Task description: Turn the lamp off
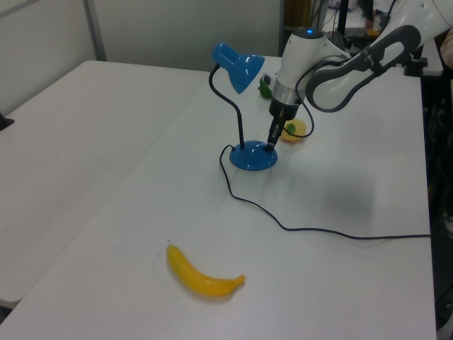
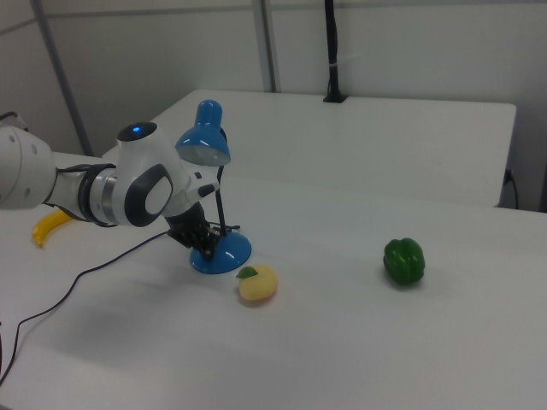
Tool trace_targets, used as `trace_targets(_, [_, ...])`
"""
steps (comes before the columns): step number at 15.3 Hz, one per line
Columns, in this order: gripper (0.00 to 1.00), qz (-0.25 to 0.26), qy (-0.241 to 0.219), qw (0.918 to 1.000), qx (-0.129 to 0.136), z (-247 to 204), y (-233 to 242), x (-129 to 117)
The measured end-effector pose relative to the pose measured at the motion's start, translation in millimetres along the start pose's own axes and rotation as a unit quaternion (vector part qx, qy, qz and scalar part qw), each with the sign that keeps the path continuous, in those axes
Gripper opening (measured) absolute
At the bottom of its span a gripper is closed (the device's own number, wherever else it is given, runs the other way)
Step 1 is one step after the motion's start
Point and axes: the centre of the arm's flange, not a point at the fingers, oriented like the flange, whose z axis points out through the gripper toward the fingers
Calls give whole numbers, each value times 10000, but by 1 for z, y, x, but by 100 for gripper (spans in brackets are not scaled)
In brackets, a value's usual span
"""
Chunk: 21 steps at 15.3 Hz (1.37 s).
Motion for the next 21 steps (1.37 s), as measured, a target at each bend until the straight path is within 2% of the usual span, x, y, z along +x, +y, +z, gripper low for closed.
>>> trace_targets(5, [1, -4, -634, 9980, 6, 3, -1, -14])
trace_targets(8, [1, 8, -952, 9955, -6, -16, 1, -19])
trace_targets(15, [1, 86, -1543, 9880, -76, -113, 9, -35])
trace_targets(21, [1, 218, -1591, 9869, -165, -207, 23, -26])
